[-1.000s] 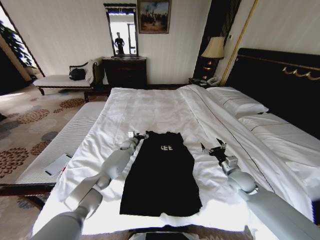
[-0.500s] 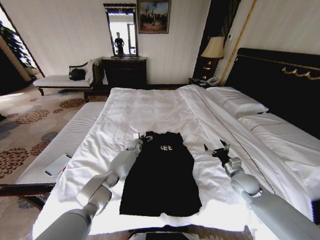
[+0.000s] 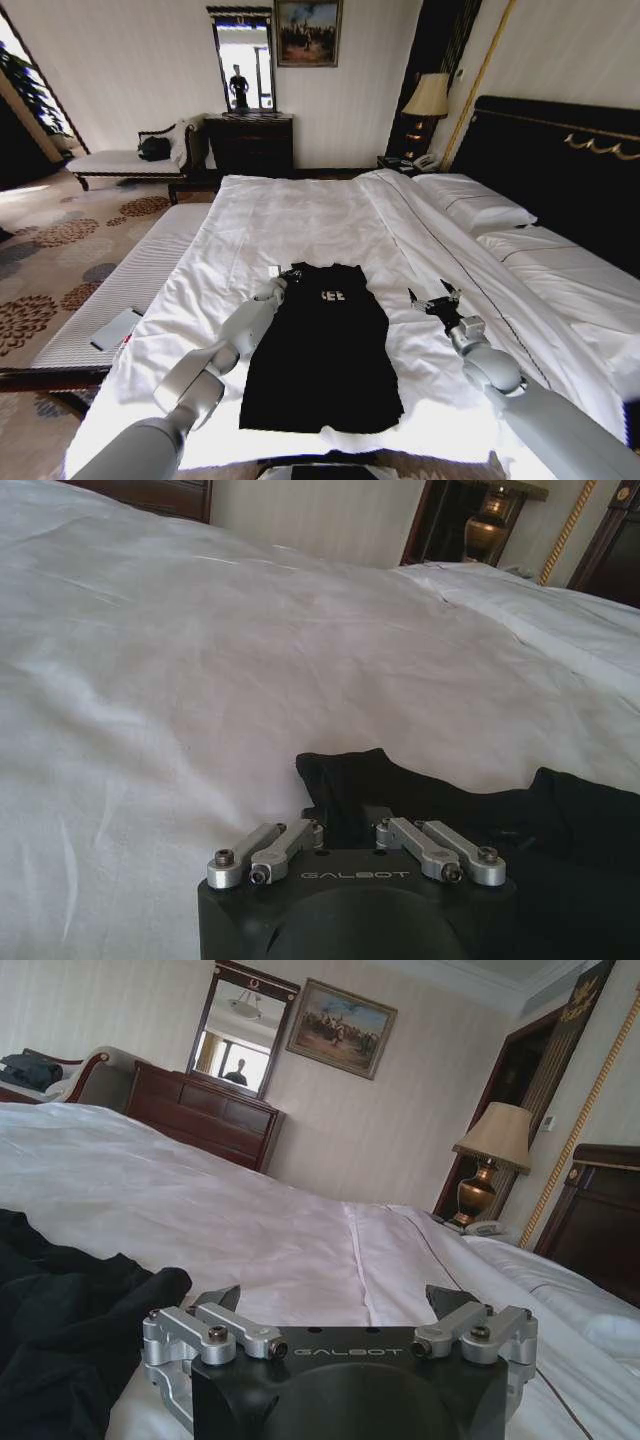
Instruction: Fold the clothes on the bed.
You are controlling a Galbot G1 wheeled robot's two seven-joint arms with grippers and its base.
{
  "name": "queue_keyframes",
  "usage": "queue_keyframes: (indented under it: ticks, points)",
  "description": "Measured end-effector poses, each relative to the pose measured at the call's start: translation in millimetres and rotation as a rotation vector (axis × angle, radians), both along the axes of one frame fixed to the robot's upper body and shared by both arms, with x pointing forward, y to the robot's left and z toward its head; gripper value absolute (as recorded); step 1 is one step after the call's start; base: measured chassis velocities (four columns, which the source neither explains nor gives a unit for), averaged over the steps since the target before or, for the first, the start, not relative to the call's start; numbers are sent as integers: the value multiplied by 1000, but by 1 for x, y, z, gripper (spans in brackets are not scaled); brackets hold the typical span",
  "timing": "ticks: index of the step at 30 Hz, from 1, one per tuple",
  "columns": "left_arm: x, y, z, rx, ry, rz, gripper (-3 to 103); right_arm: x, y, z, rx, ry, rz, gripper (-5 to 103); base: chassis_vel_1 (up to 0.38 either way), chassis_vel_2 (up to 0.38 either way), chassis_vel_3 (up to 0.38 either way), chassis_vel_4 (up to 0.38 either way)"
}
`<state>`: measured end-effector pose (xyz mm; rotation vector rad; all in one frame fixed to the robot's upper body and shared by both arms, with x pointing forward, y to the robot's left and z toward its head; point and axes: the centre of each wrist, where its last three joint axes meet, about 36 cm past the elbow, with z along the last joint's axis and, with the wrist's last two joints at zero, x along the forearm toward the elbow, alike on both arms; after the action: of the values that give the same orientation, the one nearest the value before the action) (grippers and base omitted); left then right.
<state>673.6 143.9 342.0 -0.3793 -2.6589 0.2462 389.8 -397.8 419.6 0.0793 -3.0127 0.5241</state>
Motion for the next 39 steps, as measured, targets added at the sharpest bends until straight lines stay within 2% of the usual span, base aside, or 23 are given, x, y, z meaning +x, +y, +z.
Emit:
queue_keyframes:
  ticks: [1,3,4,6,12,16,20,25,27,29,30,34,35,39]
  points:
    - [0,0,0,0,0,0,22,0,0,0,0,0,0,100,0,0,0,0]
    - [0,0,0,1,4,2,11,-1,0,1,1,-2,0,100,0,0,0,0]
    - [0,0,0,1,4,2,11,-1,0,1,1,-2,0,100,0,0,0,0]
    - [0,1,-2,18,2,2,3,-2,-1,2,2,-4,0,100,0,0,0,0]
    - [0,9,0,19,-8,12,2,-4,-2,3,6,-5,-6,100,0,0,0,0]
    - [2,26,11,10,-33,21,2,-3,-2,4,29,1,-13,100,0,0,0,0]
    - [6,55,28,8,-62,39,2,8,1,12,86,15,-26,100,0,0,0,0]
    - [6,75,36,16,-74,54,2,22,7,21,135,25,-33,100,0,0,0,0]
    - [2,83,36,21,-77,56,2,34,13,30,194,41,-36,100,0,0,0,0]
    - [-2,86,34,22,-76,53,2,48,18,41,286,87,-40,100,0,0,0,0]
    - [-2,86,34,22,-76,53,2,48,18,41,286,87,-40,100,0,0,0,0]
    - [-18,77,19,14,-61,32,2,82,22,61,476,277,-14,100,0,0,0,0]
    - [-18,77,19,14,-61,32,2,82,22,61,476,277,-14,100,0,0,0,0]
    - [-30,70,6,6,-47,16,2,125,12,74,569,375,54,100,0,0,0,0]
